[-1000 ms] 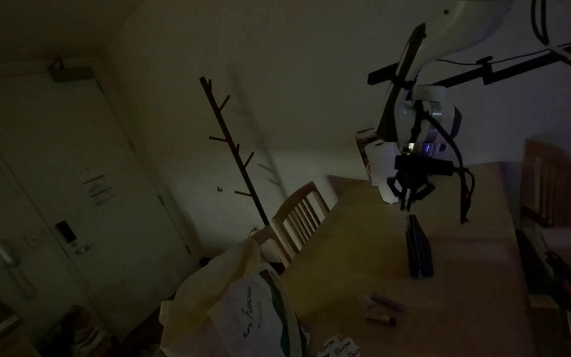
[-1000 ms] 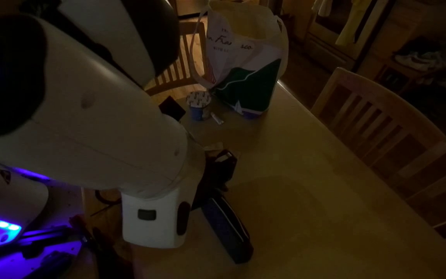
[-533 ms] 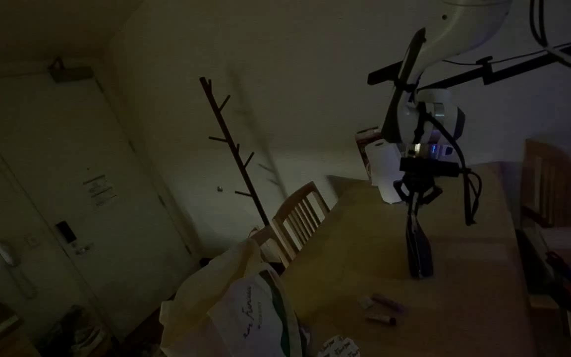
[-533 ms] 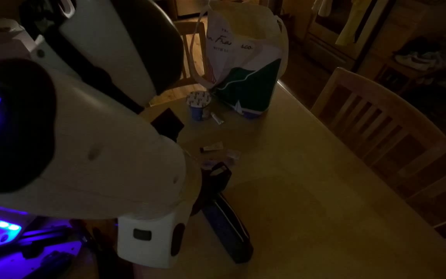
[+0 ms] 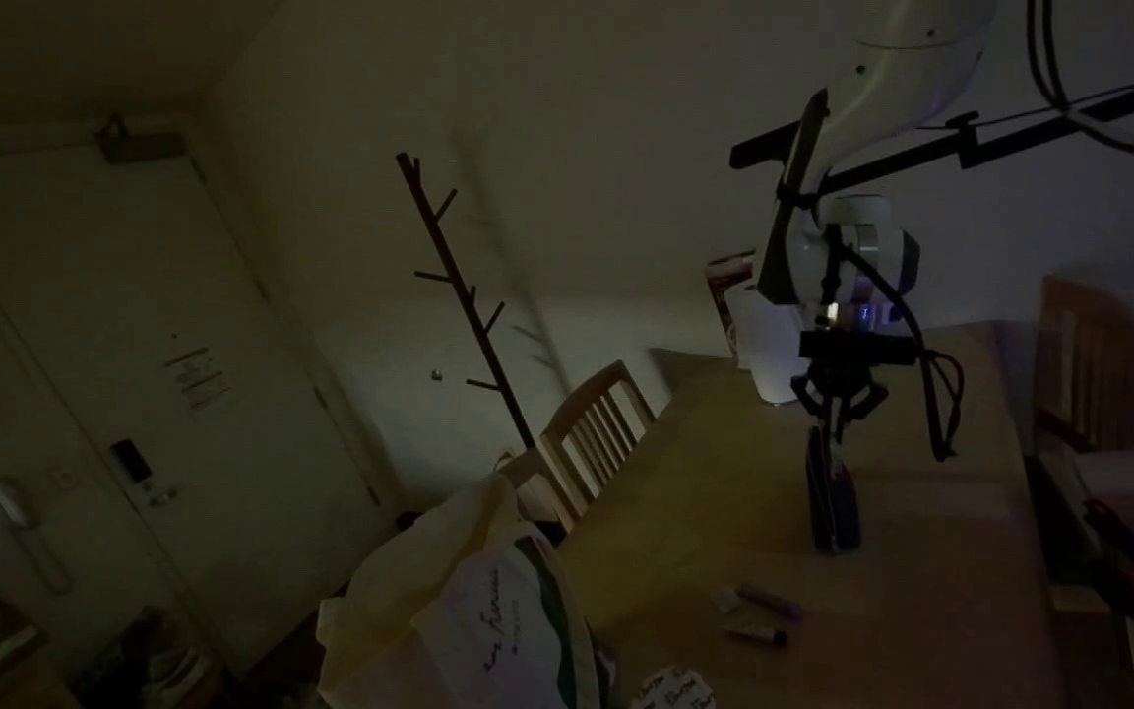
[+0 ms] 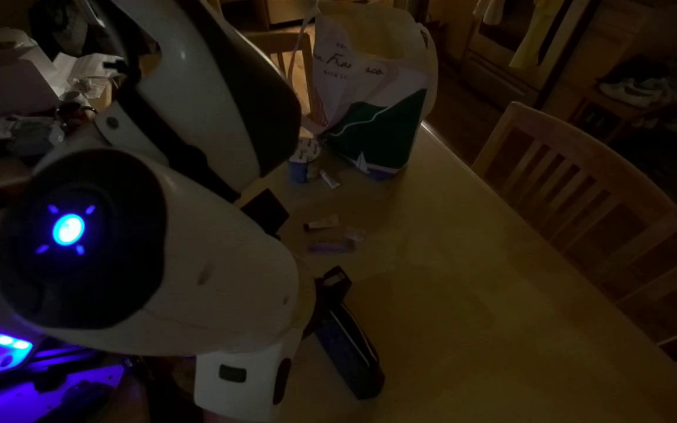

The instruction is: Pick up the pen and put it in the parse

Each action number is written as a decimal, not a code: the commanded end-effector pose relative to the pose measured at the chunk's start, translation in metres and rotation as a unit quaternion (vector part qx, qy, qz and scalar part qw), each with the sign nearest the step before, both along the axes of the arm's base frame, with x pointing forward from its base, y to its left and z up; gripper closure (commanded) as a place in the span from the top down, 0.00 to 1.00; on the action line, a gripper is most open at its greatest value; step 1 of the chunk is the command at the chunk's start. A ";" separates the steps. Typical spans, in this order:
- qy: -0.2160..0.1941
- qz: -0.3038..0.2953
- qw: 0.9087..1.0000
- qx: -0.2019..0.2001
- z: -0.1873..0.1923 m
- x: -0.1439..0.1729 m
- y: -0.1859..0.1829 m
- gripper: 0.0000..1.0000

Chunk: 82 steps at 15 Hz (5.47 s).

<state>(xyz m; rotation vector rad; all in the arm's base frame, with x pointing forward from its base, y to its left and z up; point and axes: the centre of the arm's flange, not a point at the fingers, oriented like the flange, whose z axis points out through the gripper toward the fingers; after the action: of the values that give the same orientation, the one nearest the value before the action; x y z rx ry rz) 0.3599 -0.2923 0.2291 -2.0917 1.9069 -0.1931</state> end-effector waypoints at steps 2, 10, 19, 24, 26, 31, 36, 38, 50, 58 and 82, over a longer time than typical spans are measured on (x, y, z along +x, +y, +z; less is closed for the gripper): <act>0.008 0.009 1.000 0.001 -0.011 0.007 -0.005 0.03; 0.008 0.020 1.000 -0.019 -0.016 0.010 -0.010 0.03; -0.006 0.033 0.998 -0.055 -0.014 0.015 -0.015 0.03; -0.024 0.038 0.995 -0.088 -0.012 0.019 -0.017 0.03; -0.026 0.029 0.994 -0.103 -0.010 0.019 -0.018 0.03; -0.030 -0.009 0.987 -0.159 -0.007 0.019 -0.022 0.03; -0.033 -0.036 0.975 -0.217 -0.003 0.021 -0.023 0.03; -0.029 -0.039 0.970 -0.238 -0.001 0.022 -0.023 0.03; -0.012 -0.036 0.959 -0.279 -0.006 0.020 -0.025 0.03; -0.018 -0.032 0.957 -0.289 -0.004 0.022 -0.025 0.03; -0.056 -0.045 0.962 -0.263 -0.005 0.040 -0.024 0.03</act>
<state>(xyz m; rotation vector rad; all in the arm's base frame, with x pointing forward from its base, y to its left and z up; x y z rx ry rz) 0.4105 -0.3146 0.2363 -2.2577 2.0282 -0.8787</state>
